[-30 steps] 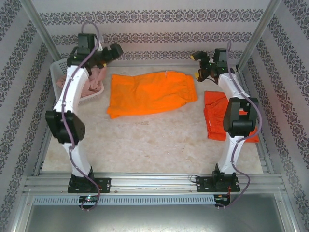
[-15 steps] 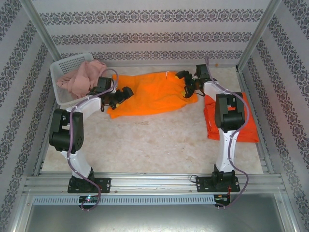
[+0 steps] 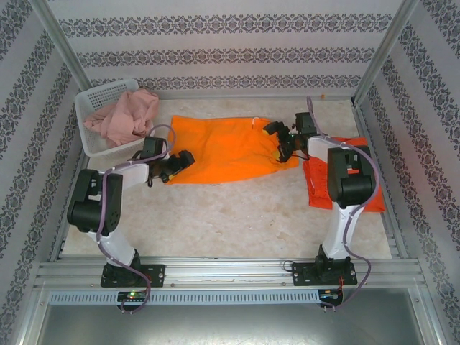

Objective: Fold and stack the shorts

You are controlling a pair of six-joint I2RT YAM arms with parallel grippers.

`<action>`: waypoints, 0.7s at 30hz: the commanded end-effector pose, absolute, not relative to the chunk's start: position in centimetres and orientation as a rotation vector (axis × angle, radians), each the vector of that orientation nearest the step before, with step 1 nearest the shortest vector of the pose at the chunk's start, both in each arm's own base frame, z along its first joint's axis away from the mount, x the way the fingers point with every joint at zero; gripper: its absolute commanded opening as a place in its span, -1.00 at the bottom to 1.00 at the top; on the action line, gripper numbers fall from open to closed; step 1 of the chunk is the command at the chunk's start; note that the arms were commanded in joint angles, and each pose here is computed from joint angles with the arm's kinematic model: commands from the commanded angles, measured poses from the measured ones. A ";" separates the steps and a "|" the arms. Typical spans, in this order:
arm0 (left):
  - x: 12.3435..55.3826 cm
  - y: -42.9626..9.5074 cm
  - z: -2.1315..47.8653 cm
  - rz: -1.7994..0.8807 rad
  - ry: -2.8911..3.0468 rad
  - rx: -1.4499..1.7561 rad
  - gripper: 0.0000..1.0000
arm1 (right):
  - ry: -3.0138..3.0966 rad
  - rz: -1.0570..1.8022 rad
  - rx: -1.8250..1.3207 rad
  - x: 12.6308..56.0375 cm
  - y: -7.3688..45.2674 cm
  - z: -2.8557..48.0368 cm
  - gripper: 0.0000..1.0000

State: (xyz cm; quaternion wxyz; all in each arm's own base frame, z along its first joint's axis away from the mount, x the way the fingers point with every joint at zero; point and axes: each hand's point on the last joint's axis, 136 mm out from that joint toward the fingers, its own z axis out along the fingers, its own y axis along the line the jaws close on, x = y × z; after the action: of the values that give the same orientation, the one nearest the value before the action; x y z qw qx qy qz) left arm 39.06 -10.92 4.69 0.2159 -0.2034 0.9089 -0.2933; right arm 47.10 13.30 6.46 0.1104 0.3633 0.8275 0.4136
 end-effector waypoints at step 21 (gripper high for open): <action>38.2 -11.7 15.0 -0.983 2.282 -0.412 0.98 | 2.441 1.195 0.832 43.1 16.4 14.1 0.95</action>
State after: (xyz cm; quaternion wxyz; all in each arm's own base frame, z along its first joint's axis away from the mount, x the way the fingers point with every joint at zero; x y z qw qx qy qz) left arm 38.40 -10.61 15.32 0.3205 -0.1565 0.8640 -0.3553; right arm 42.26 17.19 15.97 0.1583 0.2817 0.8381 0.4396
